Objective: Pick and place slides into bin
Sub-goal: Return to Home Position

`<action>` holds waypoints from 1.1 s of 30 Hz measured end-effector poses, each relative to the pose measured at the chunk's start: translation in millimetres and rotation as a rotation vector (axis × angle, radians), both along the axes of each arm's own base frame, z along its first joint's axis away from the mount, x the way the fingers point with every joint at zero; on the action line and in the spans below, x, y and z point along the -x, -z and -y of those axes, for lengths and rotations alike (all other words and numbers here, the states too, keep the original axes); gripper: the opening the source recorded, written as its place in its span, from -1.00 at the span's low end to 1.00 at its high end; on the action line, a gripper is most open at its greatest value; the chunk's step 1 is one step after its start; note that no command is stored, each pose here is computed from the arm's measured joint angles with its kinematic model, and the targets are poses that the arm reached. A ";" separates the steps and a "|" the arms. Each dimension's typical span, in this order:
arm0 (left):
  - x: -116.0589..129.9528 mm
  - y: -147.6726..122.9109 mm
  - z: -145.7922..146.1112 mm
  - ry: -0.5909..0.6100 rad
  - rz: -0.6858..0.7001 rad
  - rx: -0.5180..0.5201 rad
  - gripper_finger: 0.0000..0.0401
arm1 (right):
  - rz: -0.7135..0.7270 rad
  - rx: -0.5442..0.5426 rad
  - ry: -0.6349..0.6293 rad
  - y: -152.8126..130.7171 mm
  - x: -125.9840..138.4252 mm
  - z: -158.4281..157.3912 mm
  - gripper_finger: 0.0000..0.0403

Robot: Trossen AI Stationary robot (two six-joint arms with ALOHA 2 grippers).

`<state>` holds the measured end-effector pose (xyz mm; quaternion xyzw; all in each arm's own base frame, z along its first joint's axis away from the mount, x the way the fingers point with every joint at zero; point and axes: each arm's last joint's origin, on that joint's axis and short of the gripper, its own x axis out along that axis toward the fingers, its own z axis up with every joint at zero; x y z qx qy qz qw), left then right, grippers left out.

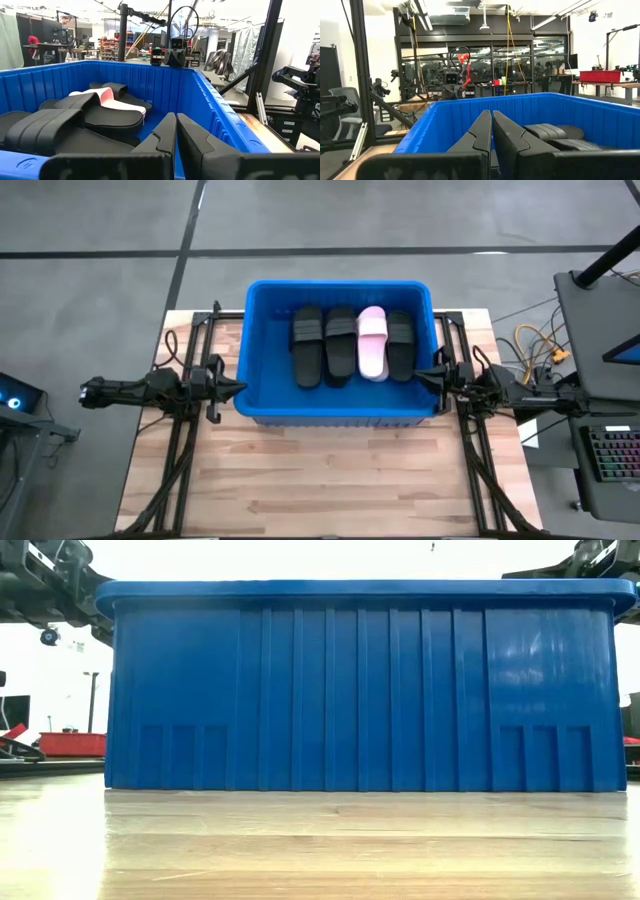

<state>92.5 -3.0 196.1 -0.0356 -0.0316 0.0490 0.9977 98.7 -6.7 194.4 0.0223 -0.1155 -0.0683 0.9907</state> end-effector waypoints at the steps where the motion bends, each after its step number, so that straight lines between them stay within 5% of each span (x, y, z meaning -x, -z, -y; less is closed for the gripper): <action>1: -0.1 0.2 0.0 0.000 -0.002 0.000 -1.00 | 0.000 0.000 0.000 0.0 0.0 0.0 -0.96; 33: -0.6 0.5 0.0 -0.001 -0.006 0.004 -1.00 | 0.101 0.030 0.009 -8.4 2.3 0.0 -0.96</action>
